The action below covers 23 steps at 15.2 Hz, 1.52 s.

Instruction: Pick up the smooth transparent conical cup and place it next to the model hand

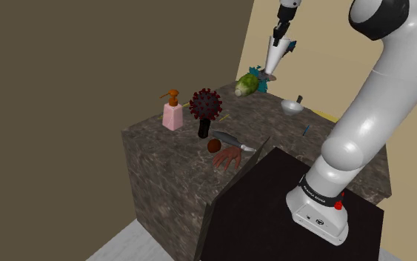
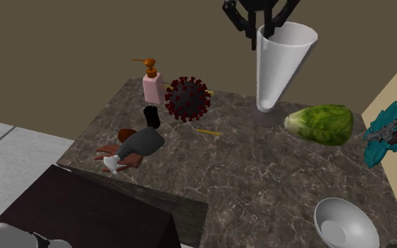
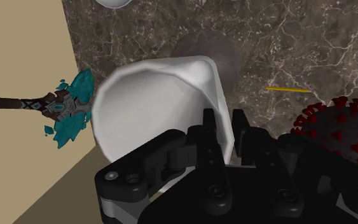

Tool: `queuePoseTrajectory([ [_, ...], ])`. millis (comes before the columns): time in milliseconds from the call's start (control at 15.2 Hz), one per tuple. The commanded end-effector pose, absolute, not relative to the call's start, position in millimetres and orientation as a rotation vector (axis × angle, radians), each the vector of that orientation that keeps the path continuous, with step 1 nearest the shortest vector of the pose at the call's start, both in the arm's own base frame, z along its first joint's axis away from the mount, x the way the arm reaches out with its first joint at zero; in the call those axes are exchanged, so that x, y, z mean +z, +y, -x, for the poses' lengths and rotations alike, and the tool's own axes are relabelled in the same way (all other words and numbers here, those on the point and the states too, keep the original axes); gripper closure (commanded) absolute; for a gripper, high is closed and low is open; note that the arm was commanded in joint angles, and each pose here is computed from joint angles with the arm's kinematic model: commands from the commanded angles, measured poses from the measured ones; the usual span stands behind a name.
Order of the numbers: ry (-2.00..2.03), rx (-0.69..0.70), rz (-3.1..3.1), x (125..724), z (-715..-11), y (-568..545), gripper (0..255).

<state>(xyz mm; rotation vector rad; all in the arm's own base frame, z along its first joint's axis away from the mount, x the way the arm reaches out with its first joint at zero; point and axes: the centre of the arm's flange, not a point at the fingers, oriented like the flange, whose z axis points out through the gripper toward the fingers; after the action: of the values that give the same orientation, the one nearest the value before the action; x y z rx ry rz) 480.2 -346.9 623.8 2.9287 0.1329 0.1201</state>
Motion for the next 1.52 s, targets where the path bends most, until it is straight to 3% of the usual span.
queuePoseTrajectory([
  [0,0.13,0.121,-2.927,624,-484,-323,255],
  [1452,0.13,0.121,-2.927,625,-519,-35,255],
])
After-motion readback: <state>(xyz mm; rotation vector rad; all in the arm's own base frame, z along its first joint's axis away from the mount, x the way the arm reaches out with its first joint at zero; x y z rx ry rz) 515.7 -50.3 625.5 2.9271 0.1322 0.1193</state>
